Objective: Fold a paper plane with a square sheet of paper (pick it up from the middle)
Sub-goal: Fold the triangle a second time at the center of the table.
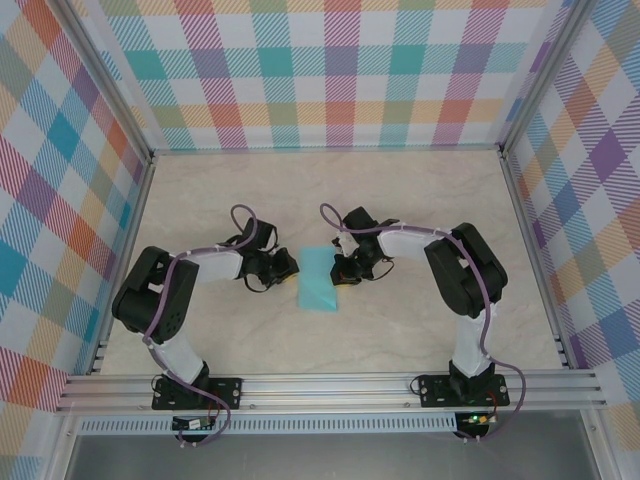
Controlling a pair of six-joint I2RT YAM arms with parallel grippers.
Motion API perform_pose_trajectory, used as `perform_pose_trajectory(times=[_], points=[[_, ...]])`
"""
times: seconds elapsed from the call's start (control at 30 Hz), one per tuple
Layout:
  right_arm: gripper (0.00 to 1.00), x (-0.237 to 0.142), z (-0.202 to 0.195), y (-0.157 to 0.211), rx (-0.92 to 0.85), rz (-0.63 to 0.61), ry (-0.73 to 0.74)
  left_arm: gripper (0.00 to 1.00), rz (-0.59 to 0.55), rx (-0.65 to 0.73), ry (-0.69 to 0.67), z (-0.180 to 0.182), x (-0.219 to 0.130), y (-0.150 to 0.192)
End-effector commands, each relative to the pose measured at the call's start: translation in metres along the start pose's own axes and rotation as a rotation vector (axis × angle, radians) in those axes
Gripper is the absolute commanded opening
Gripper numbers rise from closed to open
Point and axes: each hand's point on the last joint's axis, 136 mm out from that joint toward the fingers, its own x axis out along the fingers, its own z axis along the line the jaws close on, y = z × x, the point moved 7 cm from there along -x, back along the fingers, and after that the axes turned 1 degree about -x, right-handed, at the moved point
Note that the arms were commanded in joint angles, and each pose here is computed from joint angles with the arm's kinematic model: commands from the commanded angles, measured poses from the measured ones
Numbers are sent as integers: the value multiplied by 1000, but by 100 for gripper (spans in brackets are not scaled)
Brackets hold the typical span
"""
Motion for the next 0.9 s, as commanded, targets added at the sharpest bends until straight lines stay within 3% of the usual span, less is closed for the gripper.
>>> perform_pose_trajectory(times=[0.0,0.2,0.7,0.87], points=[[7,17,-40,16,43,62,222,12,-18,57,55,-19,-18,-2],[7,15,-33,14,37,51,183,12,48,94,162,-40,-10,23],[7,-1,-5,3,-24,4,33,10,113,76,28,-16,29,37],[7,-28,16,-5,-69,-57,0,6,130,54,-66,5,33,46]])
